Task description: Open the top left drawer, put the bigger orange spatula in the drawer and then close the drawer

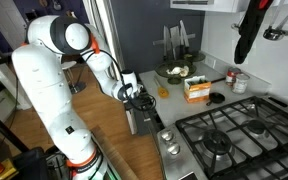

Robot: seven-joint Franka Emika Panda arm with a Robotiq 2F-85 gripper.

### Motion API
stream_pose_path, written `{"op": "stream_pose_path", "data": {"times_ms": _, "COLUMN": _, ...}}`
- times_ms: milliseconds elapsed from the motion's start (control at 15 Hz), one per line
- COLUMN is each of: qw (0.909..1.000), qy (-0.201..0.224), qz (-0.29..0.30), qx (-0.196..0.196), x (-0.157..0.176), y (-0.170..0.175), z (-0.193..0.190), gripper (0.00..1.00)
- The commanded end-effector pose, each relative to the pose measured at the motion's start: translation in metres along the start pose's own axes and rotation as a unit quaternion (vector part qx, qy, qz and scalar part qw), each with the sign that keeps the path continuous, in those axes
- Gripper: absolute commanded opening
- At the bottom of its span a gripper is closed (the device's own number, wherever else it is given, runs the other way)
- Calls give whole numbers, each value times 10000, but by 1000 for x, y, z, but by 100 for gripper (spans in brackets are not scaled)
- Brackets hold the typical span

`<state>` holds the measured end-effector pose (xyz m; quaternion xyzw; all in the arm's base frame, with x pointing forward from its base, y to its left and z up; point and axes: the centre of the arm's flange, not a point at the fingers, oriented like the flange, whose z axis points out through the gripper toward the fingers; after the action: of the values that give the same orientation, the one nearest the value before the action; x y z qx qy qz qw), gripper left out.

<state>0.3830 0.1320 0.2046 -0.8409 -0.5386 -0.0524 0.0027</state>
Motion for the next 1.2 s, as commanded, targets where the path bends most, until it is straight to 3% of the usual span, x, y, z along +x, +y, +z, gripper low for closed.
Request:
{"op": "stream_pose_path", "data": {"times_ms": 0, "qw": 9986, "qy": -303, "qz": 224, "qx": 377, "x": -19, "y": -47, "z": -11, "gripper": 100}}
{"op": "stream_pose_path", "data": {"times_ms": 133, "qw": 9986, "qy": -400, "qz": 292, "qx": 166, "x": -17, "y": -51, "z": -17, "gripper": 100}}
{"op": "stream_pose_path", "data": {"times_ms": 467, "qw": 9969, "qy": 140, "qz": 347, "qx": -688, "x": 1, "y": -49, "z": -48, "gripper": 100}}
{"op": "stream_pose_path", "data": {"times_ms": 800, "qw": 9946, "qy": 332, "qz": 333, "qx": -931, "x": 7, "y": -48, "z": -82, "gripper": 100}}
{"op": "stream_pose_path", "data": {"times_ms": 1133, "qw": 9780, "qy": 495, "qz": 1757, "qx": -1009, "x": 8, "y": -26, "z": -96, "gripper": 100}}
